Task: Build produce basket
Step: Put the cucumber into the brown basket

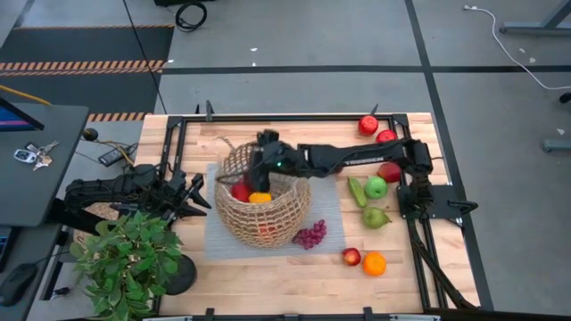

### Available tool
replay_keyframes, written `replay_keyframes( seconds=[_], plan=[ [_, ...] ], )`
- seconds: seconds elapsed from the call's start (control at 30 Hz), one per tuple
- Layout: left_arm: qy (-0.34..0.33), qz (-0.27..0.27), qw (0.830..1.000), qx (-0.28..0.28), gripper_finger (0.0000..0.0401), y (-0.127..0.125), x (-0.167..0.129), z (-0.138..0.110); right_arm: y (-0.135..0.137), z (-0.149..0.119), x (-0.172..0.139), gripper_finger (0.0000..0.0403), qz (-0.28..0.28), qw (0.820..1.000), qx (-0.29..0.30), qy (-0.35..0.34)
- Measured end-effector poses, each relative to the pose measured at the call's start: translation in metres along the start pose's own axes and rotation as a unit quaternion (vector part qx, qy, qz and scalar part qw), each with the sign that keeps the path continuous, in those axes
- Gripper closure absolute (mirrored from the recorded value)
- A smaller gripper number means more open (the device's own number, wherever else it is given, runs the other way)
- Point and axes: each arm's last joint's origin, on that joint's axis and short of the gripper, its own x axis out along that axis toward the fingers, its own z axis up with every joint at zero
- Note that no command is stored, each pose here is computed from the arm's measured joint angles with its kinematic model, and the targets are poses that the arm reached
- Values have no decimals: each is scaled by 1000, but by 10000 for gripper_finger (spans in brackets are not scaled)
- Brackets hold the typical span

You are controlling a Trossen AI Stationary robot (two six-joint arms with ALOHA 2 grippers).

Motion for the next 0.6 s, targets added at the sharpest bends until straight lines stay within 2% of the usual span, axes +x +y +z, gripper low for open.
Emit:
replay_keyframes(
  seconds=[0.1,0.23,0.4,0.53,0.6],
  plan=[
    [0,0,1000,0,280,0,0,0,-12,16,-15,31,-62,998,11,-8],
    [0,0,1000,0,280,0,0,0,-16,38,-51,38,-64,997,20,-32],
    [0,0,1000,0,280,0,0,0,-8,53,-109,47,10,997,59,-43],
    [0,0,1000,0,280,0,0,0,8,50,-151,53,92,991,99,-2],
    [0,0,1000,0,280,0,0,0,23,42,-165,54,113,987,109,35]
  ],
)
